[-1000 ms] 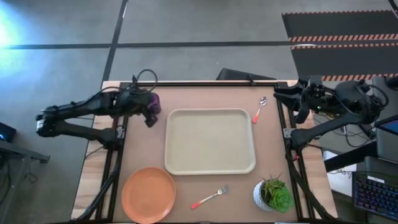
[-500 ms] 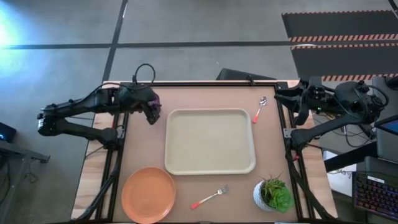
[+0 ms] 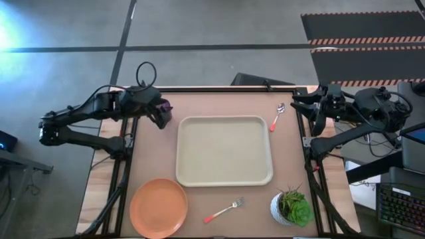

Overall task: Pick and place plate/cup/fork/spoon on tray
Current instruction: Put the purple cup on the beige tray

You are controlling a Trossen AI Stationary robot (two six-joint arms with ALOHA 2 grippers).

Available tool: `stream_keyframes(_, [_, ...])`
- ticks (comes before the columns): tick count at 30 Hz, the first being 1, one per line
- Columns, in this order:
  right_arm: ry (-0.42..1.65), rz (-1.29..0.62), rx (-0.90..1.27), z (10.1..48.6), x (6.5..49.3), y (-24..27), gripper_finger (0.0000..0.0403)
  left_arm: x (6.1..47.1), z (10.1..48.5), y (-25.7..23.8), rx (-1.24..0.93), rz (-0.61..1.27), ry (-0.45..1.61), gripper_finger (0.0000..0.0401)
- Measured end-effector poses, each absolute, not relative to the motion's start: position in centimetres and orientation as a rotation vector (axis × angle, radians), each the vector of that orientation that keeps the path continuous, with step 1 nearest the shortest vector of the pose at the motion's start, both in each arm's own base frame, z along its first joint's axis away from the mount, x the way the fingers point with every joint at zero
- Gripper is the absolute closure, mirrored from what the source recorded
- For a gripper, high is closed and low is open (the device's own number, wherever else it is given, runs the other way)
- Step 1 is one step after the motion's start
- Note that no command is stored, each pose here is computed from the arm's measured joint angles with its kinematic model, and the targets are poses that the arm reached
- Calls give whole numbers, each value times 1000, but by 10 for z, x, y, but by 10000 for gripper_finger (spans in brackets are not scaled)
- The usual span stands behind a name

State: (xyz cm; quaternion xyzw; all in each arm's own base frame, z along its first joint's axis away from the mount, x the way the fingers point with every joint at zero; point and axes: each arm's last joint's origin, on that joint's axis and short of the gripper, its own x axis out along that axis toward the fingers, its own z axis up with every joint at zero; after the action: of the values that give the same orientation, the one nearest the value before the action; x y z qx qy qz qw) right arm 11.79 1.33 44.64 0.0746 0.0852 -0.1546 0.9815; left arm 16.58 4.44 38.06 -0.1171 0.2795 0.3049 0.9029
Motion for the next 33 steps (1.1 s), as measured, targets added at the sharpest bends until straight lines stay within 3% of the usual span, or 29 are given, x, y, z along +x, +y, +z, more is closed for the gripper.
stream_keyframes(13, [168,-311,152,447,116,13,273,171,375,45,-237,634,623,237])
stream_keyframes(28, [162,-312,181,447,116,13,273,187,330,62,-186,708,1195,237])
stream_keyframes(33, [161,-314,194,447,116,13,273,195,316,85,-225,723,1291,237])
